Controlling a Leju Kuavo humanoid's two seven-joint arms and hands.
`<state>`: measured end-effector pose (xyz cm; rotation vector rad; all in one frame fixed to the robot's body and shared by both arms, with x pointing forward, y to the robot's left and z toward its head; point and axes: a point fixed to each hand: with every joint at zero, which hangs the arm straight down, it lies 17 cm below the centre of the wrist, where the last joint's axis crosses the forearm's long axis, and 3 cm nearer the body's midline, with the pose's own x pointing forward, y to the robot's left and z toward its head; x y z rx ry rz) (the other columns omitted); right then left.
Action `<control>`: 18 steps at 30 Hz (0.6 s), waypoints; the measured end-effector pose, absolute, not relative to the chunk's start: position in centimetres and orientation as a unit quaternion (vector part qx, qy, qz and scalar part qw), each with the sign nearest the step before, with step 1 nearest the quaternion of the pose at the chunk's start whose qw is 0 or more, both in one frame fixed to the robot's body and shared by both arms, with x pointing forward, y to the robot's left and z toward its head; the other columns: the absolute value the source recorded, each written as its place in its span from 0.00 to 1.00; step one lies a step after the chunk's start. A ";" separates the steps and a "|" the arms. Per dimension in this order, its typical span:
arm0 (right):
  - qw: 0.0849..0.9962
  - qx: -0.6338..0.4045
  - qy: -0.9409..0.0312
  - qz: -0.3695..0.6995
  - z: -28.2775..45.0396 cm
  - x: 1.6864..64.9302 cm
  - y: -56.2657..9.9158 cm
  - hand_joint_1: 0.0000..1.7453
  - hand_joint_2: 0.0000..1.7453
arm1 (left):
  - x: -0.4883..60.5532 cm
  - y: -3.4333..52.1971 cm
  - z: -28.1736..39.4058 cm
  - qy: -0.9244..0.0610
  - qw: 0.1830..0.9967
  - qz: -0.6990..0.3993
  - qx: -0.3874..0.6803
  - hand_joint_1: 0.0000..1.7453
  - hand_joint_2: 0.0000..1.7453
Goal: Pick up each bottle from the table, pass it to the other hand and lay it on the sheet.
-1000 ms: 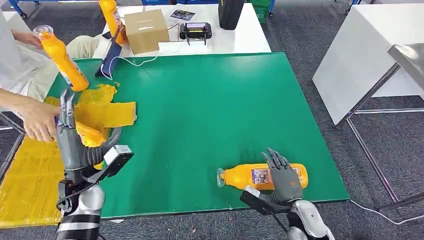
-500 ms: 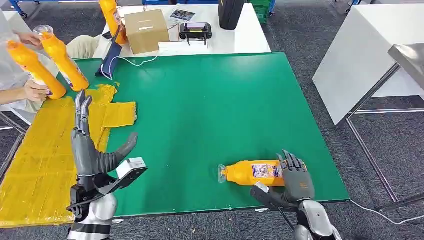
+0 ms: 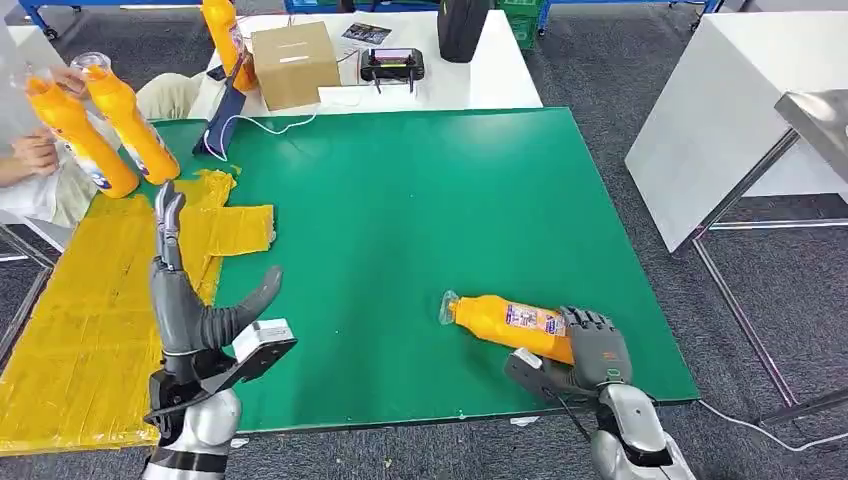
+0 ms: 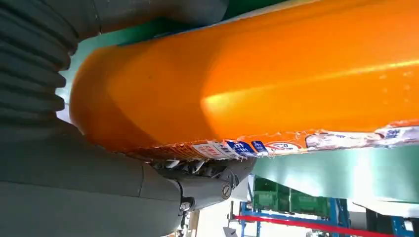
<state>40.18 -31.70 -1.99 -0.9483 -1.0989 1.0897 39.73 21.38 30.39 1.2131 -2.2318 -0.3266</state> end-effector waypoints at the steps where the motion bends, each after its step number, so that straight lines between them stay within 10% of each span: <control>1: 0.615 -0.410 -0.478 0.475 -2.0 40.2 -31.6 1.00 1.00 | 39.7 21.3 30.4 -0.836 0.286 -0.122 0.452 0.00 1.00; 11: 0.610 -0.387 -0.544 0.427 -0.1 40.6 -30.2 1.00 1.00 | 39.5 20.7 29.8 -0.843 0.312 -0.109 0.425 0.00 1.00; 18: 0.560 -0.339 -0.722 0.225 9.8 39.8 -26.7 1.00 1.00 | 39.9 17.3 27.5 -0.881 0.408 -0.102 0.214 0.00 1.00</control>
